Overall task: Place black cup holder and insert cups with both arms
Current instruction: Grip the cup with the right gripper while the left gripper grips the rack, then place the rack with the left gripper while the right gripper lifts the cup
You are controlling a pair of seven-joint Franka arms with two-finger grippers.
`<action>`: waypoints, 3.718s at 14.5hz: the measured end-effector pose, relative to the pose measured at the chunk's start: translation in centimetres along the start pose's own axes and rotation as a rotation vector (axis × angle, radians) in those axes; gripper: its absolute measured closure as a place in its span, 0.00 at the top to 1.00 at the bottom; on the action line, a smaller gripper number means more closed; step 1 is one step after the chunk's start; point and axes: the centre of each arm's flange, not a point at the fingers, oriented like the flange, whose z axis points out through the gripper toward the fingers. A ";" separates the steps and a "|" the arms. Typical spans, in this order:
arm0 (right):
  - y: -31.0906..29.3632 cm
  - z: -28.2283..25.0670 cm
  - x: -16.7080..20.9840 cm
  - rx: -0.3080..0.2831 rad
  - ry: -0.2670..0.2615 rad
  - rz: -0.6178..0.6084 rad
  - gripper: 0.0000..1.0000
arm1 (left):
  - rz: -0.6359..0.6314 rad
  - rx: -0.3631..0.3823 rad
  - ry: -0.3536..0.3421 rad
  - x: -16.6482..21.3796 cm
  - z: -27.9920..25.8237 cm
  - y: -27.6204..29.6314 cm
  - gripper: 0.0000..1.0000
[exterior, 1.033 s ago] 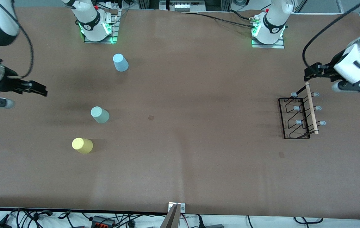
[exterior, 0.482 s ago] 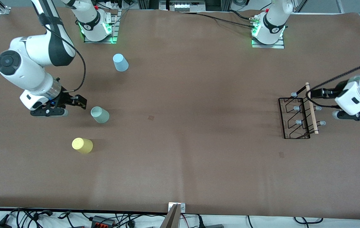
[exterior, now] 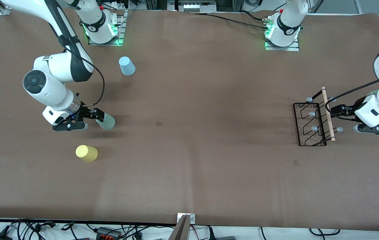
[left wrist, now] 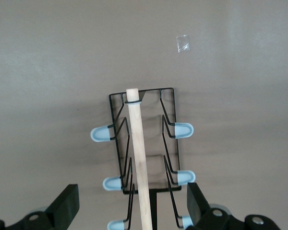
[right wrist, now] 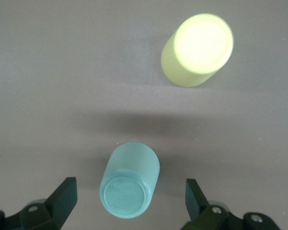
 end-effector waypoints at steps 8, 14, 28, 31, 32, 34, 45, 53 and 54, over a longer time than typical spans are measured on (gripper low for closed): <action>-0.5 2.8 -1.3 0.002 -0.056 0.027 1.00 | -0.001 -0.004 0.003 -3.0 5.8 0.5 0.95; -1.2 5.0 -3.0 0.002 -0.089 0.057 1.00 | -0.008 -0.012 -0.029 -4.1 7.8 0.3 0.44; -1.2 5.5 -3.0 0.006 -0.074 0.060 1.00 | 0.083 -0.016 -0.109 -1.7 -1.1 8.7 0.16; -1.2 5.6 -2.9 0.008 -0.065 0.061 1.00 | 0.171 -0.022 -0.072 -1.6 -4.6 19.1 0.16; -1.2 5.6 -2.9 0.009 -0.061 0.061 1.00 | 0.170 -0.044 -0.074 -2.1 -4.7 22.4 0.16; -1.1 5.7 -2.8 0.010 -0.053 0.062 1.00 | 0.136 -0.091 -0.085 -3.3 -4.4 28.7 0.16; -1.1 5.7 -2.6 0.013 -0.038 0.063 0.66 | -0.105 -0.287 -0.134 -7.3 1.4 55.1 0.16; -1.1 3.2 -2.2 0.008 -0.009 0.061 0.66 | -0.061 -0.249 -0.119 -7.4 4.6 57.7 0.16; -1.1 2.6 -2.2 0.006 -0.008 0.061 0.66 | -0.048 -0.237 -0.100 -7.5 4.5 57.9 0.21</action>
